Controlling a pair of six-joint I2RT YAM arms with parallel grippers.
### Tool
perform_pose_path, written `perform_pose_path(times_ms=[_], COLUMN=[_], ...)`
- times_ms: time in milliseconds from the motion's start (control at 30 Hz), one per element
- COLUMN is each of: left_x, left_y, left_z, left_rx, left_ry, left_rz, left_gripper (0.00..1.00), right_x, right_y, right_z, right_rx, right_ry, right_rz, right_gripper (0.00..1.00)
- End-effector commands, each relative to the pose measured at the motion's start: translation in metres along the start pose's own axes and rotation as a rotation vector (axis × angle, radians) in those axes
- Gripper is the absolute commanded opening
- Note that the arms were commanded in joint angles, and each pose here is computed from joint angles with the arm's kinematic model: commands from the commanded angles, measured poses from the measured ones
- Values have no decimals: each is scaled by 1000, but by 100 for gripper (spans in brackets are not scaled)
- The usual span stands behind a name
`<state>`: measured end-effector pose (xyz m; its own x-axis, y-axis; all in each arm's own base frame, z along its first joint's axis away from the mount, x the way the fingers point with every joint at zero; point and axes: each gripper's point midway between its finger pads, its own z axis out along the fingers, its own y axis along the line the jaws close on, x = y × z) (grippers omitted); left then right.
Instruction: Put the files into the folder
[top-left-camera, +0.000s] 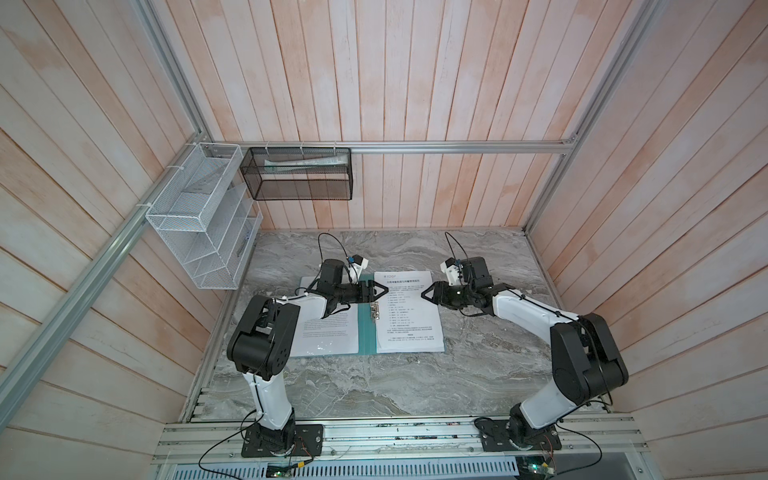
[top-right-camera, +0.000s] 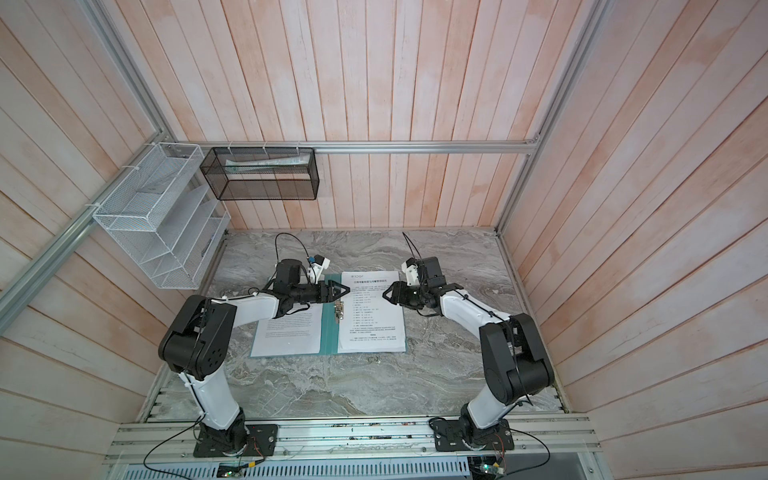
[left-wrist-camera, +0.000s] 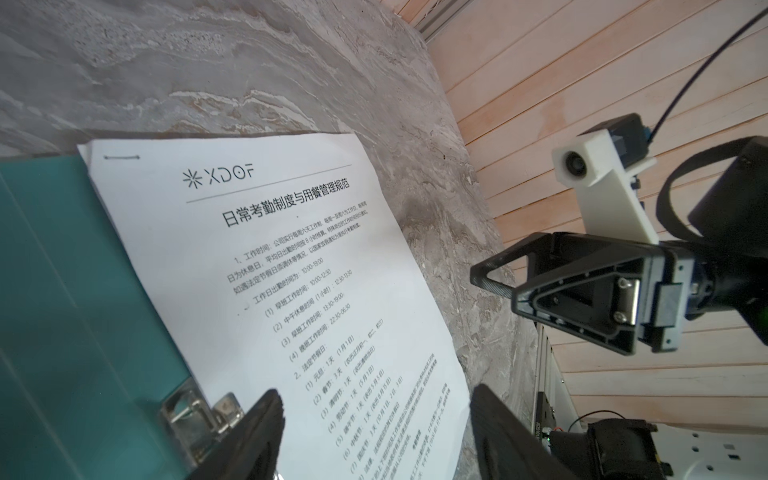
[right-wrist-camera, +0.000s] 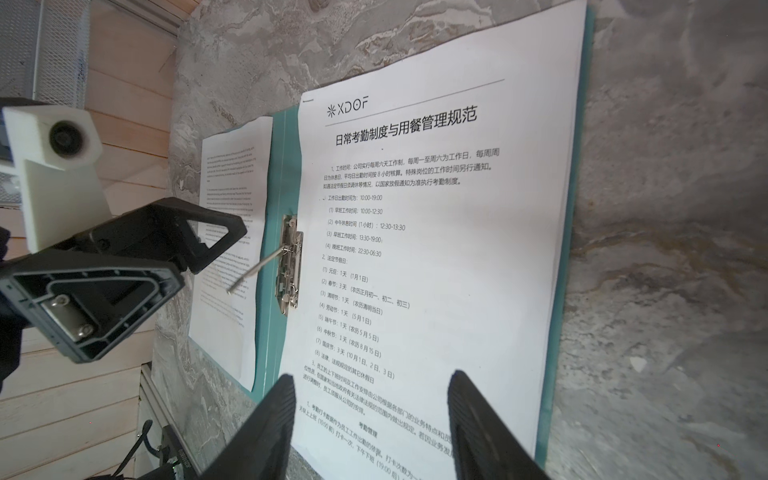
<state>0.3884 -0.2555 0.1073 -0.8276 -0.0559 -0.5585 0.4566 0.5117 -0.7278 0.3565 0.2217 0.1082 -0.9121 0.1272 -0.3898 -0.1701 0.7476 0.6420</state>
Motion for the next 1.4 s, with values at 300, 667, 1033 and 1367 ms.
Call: perform_pose_path(times_ms=[300,667,1033,1367], left_x=[-3,-11,28,46], left_y=[-7,62,116,143], left_z=[-65,-160,-222,-227], left_rx=[-248,-452,-667,-767], left_ry=[-134,-299,-431,-412], left_rz=[13,-213,-424,-464], left_gripper=[73,74,86,86], right_x=[-11,0,3,17], right_y=[43,101,114,110], right_z=[11,45,61,69], right_rx=[-31,-172,-242,-256], right_ry=[-20,-36,-8,45], right_rz=[13,116,177,169], right_gripper=[49,41,38,38])
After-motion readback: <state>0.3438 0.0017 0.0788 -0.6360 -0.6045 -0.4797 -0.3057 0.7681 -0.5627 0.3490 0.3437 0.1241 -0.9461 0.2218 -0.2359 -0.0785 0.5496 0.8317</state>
